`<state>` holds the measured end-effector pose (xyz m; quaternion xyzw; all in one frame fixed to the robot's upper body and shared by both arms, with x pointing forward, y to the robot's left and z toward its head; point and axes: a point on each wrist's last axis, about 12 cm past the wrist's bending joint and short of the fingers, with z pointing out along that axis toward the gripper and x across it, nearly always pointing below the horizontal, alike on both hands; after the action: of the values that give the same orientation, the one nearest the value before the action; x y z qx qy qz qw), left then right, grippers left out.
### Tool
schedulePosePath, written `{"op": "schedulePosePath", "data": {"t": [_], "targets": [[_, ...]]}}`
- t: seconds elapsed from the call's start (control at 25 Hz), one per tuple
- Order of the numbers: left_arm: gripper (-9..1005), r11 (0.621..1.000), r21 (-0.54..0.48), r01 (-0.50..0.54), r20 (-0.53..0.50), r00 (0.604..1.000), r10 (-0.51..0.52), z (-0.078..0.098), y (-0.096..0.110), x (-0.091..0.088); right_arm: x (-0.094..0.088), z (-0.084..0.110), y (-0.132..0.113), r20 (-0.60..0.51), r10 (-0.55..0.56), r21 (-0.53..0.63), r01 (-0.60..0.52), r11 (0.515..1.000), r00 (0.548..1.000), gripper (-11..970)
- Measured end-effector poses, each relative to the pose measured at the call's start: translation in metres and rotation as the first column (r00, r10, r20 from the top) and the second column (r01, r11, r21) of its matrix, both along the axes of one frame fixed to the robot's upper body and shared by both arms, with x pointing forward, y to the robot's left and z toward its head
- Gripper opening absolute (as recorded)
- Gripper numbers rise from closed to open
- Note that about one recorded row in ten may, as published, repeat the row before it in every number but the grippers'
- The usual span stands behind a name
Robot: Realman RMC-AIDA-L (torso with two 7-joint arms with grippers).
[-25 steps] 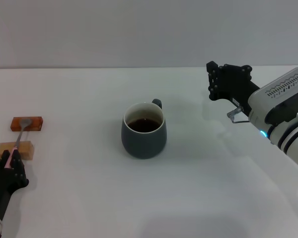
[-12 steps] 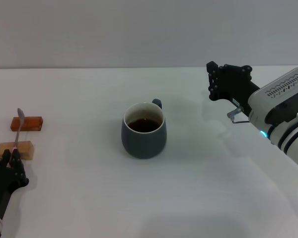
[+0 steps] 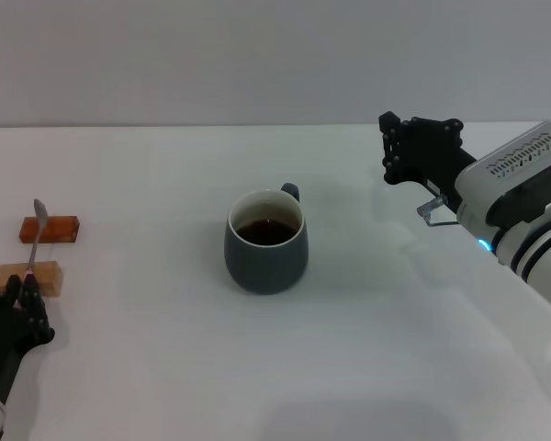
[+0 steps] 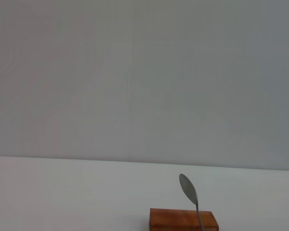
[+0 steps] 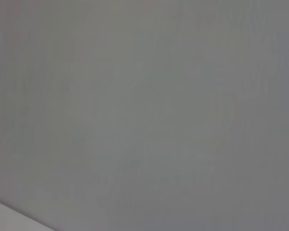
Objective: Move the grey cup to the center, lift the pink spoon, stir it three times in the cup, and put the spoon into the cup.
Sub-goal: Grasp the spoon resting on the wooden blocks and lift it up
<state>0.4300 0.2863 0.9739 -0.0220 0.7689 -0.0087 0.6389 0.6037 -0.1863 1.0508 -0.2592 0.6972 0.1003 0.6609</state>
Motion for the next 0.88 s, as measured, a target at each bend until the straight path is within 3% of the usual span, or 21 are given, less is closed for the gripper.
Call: {"op": "schedulePosePath", "data": {"t": [0.88], "targets": [[136,1.000,-0.010,0.014,0.002,1.000,-0.014,0.0004,-0.0001,-0.0001,0.0018,0.0010,0.0022,-0.002,0.005,-0.005,-0.005,1.000,1.000,-1]]}}
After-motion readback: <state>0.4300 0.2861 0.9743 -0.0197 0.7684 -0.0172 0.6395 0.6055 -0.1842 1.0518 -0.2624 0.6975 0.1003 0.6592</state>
